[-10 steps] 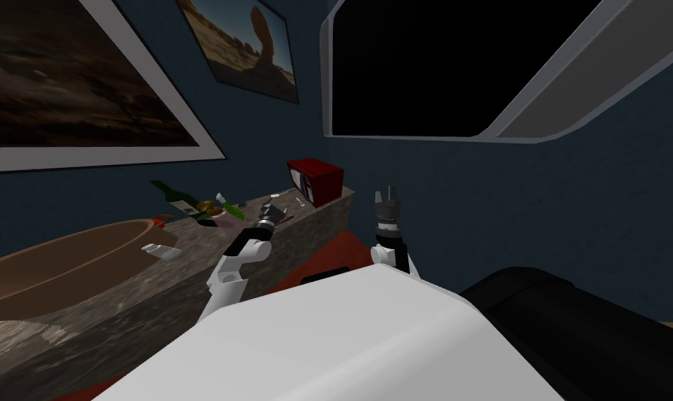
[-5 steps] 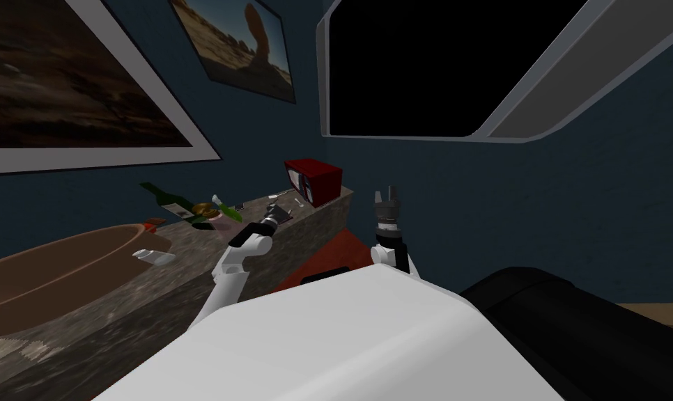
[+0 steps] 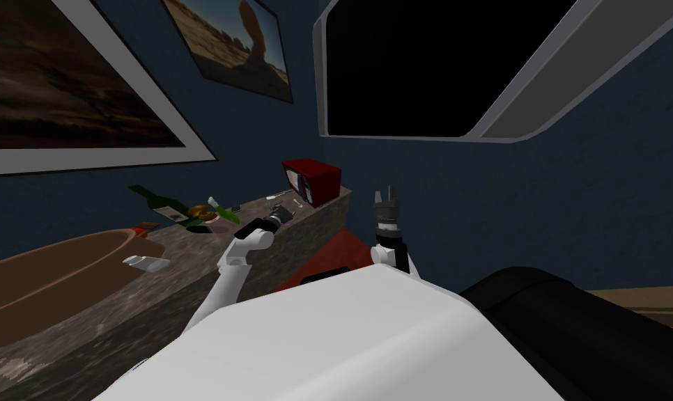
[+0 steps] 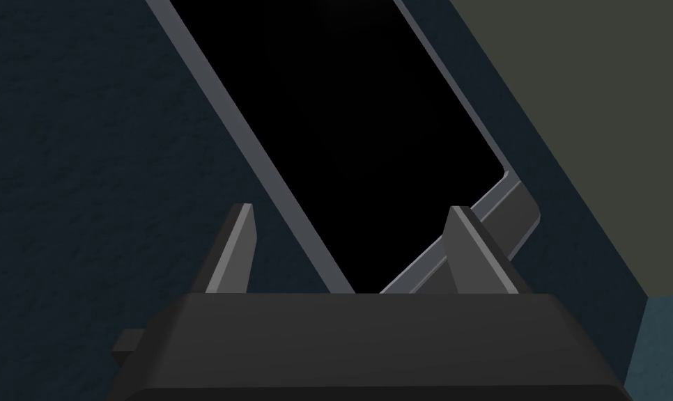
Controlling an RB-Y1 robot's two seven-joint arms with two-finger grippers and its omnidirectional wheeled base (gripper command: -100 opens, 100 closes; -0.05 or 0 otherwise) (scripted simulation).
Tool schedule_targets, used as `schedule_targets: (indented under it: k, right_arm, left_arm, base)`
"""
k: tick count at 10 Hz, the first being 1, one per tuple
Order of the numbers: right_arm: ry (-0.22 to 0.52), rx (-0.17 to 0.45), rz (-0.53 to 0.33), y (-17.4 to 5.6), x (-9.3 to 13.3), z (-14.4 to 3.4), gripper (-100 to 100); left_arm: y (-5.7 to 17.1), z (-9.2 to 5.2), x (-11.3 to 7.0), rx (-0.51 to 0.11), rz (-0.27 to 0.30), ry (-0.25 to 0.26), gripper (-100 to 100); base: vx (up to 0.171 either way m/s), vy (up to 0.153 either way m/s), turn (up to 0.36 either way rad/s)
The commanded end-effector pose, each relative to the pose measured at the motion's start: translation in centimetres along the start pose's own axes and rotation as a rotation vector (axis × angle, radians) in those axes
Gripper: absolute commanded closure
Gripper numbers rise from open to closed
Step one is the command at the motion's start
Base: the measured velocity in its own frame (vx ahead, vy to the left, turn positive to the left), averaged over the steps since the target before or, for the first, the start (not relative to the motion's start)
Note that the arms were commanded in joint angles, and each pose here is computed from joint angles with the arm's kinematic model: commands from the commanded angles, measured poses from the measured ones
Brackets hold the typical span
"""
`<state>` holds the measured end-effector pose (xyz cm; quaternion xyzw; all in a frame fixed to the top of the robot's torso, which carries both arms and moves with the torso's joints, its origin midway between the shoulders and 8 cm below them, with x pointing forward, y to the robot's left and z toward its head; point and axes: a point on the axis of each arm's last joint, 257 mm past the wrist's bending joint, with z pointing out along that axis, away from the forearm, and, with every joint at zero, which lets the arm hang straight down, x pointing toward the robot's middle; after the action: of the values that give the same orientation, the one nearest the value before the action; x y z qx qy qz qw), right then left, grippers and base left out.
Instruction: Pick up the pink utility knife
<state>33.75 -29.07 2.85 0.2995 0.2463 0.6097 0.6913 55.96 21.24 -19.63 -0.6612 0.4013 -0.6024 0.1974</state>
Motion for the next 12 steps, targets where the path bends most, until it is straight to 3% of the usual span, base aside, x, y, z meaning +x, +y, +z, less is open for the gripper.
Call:
schedule_targets:
  k: [1, 2, 4, 7, 12]
  right_arm:
    - [0.000, 0.000, 0.000, 0.0, 0.0, 0.0, 0]
    - [0.000, 0.000, 0.000, 0.0, 0.0, 0.0, 0]
    - [0.000, 0.000, 0.000, 0.0, 0.0, 0.0, 0]
    - [0.000, 0.000, 0.000, 0.0, 0.0, 0.0, 0]
    - [0.000, 0.000, 0.000, 0.0, 0.0, 0.0, 0]
  left_arm:
    - [0.9, 0.0, -0.3, -0.033, -0.007, -0.016, -100]
    - [1.6, 0.8, -0.3, -0.076, -0.049, -0.021, -100]
    - [2.2, 0.7, -0.7, -0.102, -0.049, -0.037, -100]
    - [4.3, 1.8, -1.0, -0.213, -0.123, -0.071, -100]
    - [7.1, 2.0, -2.1, -0.360, -0.183, -0.143, -100]
  base:
    - [0.001, 0.013, 0.015]
    - [0.005, 0.026, -0.070]
    - [0.006, 0.024, -0.029]
    - [0.013, 0.035, -0.062]
    - [0.018, 0.041, -0.043]
